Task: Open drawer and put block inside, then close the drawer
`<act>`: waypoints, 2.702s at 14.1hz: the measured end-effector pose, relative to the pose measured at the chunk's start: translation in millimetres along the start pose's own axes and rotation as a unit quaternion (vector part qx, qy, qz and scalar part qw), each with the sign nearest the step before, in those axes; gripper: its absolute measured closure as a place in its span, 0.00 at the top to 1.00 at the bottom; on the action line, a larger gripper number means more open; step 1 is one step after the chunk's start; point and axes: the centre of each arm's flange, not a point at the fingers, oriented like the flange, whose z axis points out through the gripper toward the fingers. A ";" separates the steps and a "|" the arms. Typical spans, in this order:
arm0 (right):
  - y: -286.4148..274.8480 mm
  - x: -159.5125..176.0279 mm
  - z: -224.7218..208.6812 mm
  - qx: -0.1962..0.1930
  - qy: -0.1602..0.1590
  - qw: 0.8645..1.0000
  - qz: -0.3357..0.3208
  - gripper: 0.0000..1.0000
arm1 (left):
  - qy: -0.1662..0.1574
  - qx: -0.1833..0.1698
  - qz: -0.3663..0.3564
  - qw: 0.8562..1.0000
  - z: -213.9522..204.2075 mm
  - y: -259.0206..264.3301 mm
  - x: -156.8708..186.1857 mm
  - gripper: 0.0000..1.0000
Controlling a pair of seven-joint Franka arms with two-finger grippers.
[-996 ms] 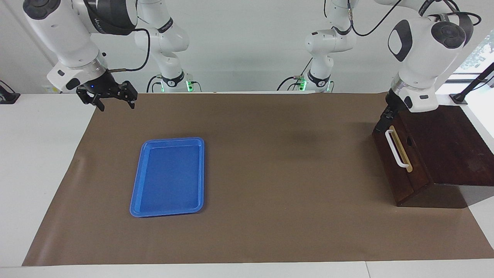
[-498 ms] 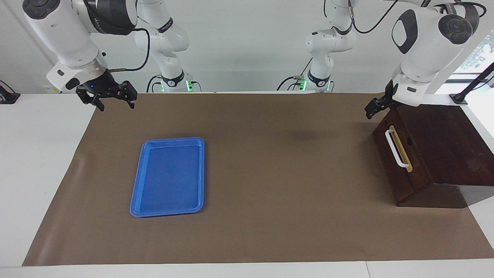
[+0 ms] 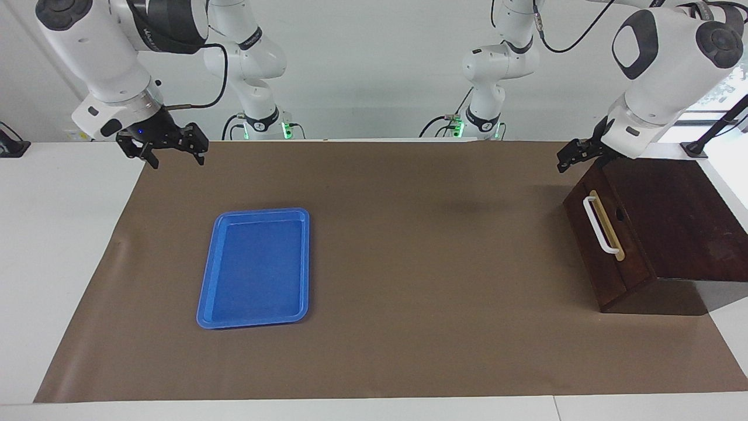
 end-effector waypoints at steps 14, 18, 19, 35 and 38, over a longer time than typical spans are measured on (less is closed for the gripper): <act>0.0 0.2 0.4 0.000 0.000 1.000 0.000 1.00 | -0.022 0.003 0.034 0.999 -2.5 21.5 -25.3 1.00; 0.0 0.2 0.4 0.000 0.000 1.000 0.000 1.00 | -0.012 0.004 0.043 0.999 -3.2 32.2 -25.4 1.00; 0.0 0.2 0.4 0.000 0.000 1.000 0.000 1.00 | -0.004 0.004 0.045 0.999 -5.3 34.6 -24.9 1.00; -0.1 0.2 0.4 0.000 0.000 1.000 0.000 1.00 | 0.022 0.001 0.039 0.999 -11.0 27.9 -19.4 1.00; -0.1 0.2 0.4 0.000 0.000 1.000 0.000 1.00 | 0.022 0.001 0.039 0.999 -11.0 27.9 -19.5 1.00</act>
